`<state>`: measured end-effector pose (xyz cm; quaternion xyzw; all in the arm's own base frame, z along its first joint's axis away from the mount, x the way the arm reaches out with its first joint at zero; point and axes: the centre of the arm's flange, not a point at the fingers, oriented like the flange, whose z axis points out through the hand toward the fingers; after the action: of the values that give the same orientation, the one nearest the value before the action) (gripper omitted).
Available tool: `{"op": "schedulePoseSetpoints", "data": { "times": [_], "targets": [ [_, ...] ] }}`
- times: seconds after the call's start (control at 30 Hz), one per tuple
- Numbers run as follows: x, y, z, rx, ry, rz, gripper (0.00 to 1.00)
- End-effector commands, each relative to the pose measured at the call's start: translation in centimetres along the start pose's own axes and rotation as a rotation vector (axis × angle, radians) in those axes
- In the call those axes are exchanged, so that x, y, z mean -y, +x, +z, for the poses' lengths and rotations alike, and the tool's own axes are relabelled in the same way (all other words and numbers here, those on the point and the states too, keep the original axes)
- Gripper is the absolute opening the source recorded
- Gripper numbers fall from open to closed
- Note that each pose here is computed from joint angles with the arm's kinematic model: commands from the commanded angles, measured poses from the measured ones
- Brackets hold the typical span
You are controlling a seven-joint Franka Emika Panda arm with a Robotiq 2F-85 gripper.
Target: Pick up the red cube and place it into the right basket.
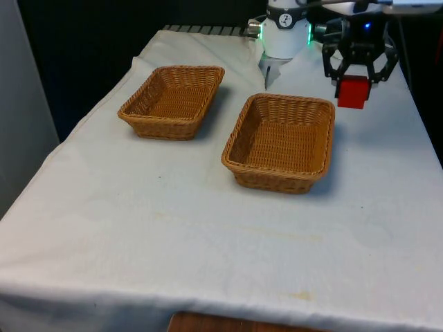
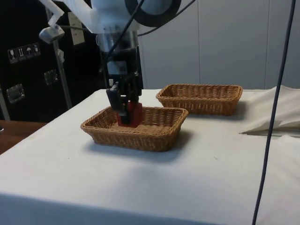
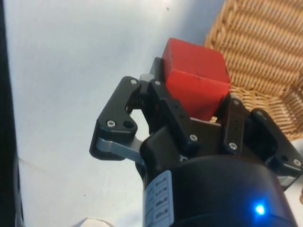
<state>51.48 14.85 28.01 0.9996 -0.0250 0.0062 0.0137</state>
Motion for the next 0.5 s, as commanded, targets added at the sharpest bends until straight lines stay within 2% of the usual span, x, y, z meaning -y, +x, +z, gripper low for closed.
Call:
{"op": "schedulePoseSetpoints", "data": {
  "times": [0.0,0.17,0.3,0.33,0.47],
  "targets": [
    [-0.3,0.0,0.0,0.001,-0.001,0.0,0.02],
    [-2.8,-0.4,0.1,0.01,-0.007,0.0,0.02],
    [-4.1,-0.7,0.3,0.015,-0.008,0.003,0.02],
    [-3.9,-0.5,0.4,0.018,-0.013,0.003,0.02],
    [-5.8,-1.0,-0.2,0.017,-0.009,0.003,0.02]
  ]
}}
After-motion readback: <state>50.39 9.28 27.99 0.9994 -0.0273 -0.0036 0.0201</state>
